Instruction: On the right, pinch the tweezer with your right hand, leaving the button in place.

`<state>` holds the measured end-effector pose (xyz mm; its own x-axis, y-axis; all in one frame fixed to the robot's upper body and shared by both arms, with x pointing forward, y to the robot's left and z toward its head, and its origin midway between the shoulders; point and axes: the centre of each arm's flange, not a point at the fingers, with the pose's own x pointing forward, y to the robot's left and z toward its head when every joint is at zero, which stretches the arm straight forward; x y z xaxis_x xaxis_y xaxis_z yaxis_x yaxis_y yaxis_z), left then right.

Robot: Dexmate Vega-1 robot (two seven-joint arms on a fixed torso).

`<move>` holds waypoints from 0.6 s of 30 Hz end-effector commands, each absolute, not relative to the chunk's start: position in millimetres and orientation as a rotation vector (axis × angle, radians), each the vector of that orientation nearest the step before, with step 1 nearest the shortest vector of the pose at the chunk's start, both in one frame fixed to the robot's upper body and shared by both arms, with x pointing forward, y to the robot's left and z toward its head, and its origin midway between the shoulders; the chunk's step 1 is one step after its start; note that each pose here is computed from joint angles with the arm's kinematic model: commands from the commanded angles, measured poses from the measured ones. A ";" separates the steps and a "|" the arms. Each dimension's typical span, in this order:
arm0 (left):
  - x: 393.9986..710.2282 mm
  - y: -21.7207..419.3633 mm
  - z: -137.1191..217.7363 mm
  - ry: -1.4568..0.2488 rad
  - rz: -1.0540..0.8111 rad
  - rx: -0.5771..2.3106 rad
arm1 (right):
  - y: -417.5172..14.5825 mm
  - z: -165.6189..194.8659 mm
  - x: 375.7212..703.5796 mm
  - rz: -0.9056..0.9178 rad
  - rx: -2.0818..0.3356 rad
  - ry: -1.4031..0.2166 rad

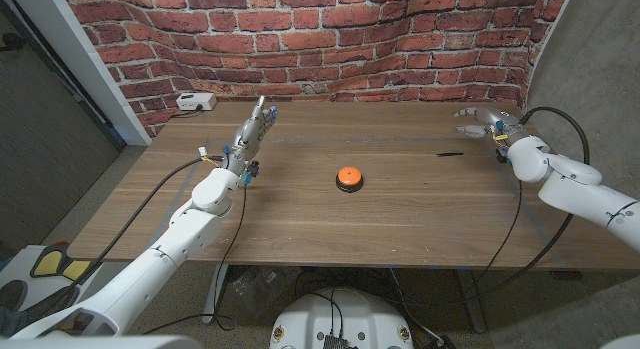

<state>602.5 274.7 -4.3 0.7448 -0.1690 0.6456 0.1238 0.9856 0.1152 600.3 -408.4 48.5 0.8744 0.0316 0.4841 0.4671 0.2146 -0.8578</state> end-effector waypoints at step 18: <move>594.4 271.9 -8.8 -0.711 -0.137 0.061 | -415.9 43.1 617.9 -0.273 -1.445 -0.331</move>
<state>597.5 272.5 -7.9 0.7470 -0.1544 0.6467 0.1132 0.9880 0.1052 610.7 -414.3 47.8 0.9062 0.0191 0.4224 0.4158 0.1415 -0.8984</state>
